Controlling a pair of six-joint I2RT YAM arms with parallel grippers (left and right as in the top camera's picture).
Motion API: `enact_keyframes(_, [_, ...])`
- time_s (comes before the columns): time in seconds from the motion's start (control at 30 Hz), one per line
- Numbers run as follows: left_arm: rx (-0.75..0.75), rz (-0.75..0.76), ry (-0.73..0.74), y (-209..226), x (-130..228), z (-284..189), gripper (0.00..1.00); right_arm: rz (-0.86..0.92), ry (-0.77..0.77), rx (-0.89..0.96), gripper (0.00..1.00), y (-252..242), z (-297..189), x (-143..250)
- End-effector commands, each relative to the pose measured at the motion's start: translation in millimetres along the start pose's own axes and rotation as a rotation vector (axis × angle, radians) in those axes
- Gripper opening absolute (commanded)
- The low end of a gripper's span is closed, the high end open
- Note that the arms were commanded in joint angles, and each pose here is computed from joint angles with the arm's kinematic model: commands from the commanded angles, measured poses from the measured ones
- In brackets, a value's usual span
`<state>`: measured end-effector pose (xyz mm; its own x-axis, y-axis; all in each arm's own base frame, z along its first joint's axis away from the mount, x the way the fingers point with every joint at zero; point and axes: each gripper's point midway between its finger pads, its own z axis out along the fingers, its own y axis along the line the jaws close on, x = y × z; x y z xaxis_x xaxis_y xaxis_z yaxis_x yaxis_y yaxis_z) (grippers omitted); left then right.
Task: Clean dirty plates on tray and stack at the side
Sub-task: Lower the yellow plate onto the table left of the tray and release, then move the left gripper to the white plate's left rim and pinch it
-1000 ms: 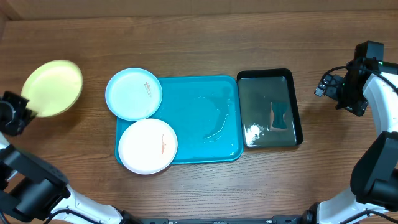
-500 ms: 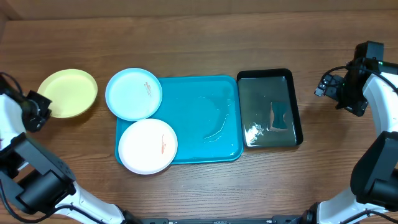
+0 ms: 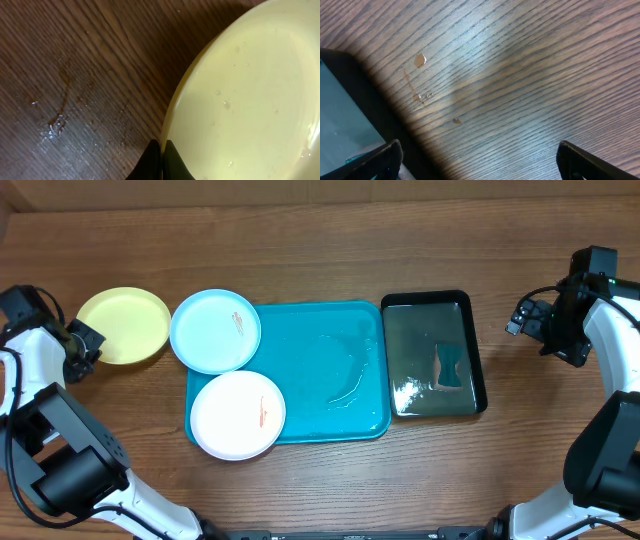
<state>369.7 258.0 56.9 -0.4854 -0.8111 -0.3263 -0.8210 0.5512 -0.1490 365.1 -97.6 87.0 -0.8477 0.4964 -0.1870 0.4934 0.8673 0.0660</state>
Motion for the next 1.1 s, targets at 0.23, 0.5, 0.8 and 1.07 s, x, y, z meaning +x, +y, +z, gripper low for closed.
enact_keyframes(0.23, [0.163, 0.079, 0.090, -29.6, 24.4, 2.5, 0.91, 0.008, -0.027, -0.011, 1.00, 1.3, -7.1, -8.0])
enact_keyframes(0.5, [0.505, 0.051, 0.313, -80.1, 67.4, -28.9, 0.79, 0.008, -0.027, -0.011, 1.00, 1.3, -7.1, -8.0])
enact_keyframes(0.8, [0.603, 0.207, 0.326, -95.2, 100.9, -125.8, 0.80, 0.008, -0.027, -0.011, 1.00, 1.3, -7.1, -8.1])
enact_keyframes(1.07, [0.491, 0.532, 0.371, -88.7, 187.2, -206.3, 0.84, 0.008, -0.027, -0.011, 1.00, 1.3, -7.1, -8.1])
